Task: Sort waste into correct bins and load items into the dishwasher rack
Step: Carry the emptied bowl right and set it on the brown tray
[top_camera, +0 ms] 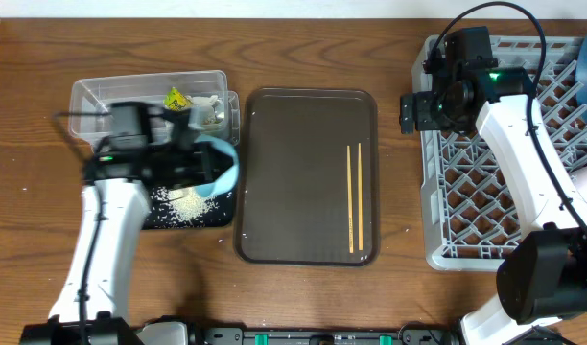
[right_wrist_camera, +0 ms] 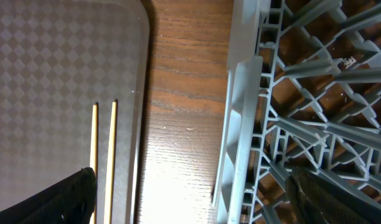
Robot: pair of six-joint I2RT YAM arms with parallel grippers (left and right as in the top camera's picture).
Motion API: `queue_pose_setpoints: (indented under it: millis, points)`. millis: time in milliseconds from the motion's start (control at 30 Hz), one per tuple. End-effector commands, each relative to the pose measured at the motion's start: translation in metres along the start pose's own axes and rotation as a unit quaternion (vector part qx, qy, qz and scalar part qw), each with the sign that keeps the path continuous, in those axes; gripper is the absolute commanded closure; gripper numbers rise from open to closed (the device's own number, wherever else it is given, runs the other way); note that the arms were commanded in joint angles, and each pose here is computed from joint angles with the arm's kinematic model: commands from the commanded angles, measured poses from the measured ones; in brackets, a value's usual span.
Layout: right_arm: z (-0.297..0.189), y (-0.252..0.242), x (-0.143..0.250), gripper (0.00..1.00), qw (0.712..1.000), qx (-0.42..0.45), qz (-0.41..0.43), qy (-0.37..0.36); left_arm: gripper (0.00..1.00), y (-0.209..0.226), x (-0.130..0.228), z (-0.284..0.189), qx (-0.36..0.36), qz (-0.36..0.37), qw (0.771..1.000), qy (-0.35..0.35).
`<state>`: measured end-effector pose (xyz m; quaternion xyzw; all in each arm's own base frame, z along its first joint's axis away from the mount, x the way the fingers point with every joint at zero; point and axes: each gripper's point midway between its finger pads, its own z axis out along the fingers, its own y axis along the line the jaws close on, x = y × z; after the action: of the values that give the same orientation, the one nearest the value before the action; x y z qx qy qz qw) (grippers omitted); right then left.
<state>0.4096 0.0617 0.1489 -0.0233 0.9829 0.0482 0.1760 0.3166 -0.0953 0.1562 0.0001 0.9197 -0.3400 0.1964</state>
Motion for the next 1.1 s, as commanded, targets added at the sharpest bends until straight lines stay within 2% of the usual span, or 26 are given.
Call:
queue_pose_setpoints:
  millis: [0, 133, 267, 533, 733, 800, 900, 1067]
  points:
    - [-0.008, 0.004, -0.001, 0.04, 1.0, -0.002, 0.0, -0.01, 0.94, -0.003, 0.0, 0.024, -0.088, 0.038, 0.995, 0.0]
    - [-0.008, 0.004, -0.001, 0.04, 1.0, -0.002, 0.0, -0.009, 0.93, -0.034, 0.002, 0.063, -0.104, 0.111, 0.988, -0.003]
    - [-0.008, 0.003, 0.0, 0.04, 1.0, -0.002, 0.0, -0.007, 0.93, -0.045, 0.012, 0.098, -0.132, 0.138, 0.982, 0.002]
    - [-0.008, 0.003, 0.001, 0.03, 1.0, -0.002, 0.0, -0.006, 0.92, -0.045, 0.034, 0.153, -0.135, 0.145, 0.98, 0.036]
    - [-0.008, 0.003, 0.001, 0.03, 1.0, -0.002, 0.0, -0.006, 0.89, -0.041, 0.038, 0.166, -0.136, 0.147, 0.979, 0.043]
    - [-0.008, 0.003, 0.001, 0.03, 1.0, -0.002, 0.0, -0.006, 0.83, -0.042, 0.036, 0.164, -0.135, 0.148, 0.979, 0.039]
    - [-0.008, 0.003, 0.0, 0.02, 1.0, -0.002, 0.0, -0.006, 0.65, -0.046, 0.029, 0.155, -0.132, 0.147, 0.98, 0.026]
    - [-0.008, 0.011, -0.002, 0.01, 1.0, -0.017, -0.011, -0.011, 0.51, -0.05, 0.006, 0.107, -0.133, 0.129, 0.983, -0.016]
